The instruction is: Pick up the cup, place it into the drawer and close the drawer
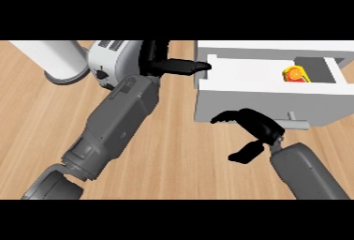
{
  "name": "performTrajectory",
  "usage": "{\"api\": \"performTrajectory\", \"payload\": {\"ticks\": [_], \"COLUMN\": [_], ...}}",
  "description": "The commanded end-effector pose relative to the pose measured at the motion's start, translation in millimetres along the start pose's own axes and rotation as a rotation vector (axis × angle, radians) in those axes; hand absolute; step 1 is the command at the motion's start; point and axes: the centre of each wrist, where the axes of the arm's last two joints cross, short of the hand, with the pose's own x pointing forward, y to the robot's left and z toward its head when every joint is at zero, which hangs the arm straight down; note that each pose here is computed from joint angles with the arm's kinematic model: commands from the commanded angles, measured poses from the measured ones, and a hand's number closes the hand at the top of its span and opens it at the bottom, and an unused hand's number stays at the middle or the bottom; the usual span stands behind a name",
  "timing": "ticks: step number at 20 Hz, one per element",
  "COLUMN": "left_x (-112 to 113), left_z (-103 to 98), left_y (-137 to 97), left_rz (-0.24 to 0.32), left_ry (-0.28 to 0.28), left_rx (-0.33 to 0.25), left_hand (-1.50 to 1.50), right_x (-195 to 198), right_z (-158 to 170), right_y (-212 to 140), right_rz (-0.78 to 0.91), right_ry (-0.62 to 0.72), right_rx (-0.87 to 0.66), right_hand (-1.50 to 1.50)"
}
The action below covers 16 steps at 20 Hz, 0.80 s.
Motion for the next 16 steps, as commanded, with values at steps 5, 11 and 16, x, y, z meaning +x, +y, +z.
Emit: {"api": "performTrajectory", "payload": {"ticks": [5, 11, 16], "left_x": [-2.3, 1.1, 4.5], "left_z": [15.7, 24.2, 29.5], "left_y": [35.2, 58.0, 73.9], "left_rz": [0.024, 0.055, 0.042], "left_ry": [0.005, 0.005, 0.021], "left_rx": [-0.006, -0.014, -0.032], "left_hand": [-1.5, -1.5, -1.5], "right_x": [-54.2, -60.4, -60.1], "right_z": [-34.5, -27.2, -20.9], "right_y": [11.3, -78.7, -117.1], "right_rz": [0.01, -0.038, -0.062], "right_ry": [0.064, 0.014, 0.036], "right_rx": [-0.063, -0.288, -0.408], "right_hand": [1.5, 1.5, 1.5]}}
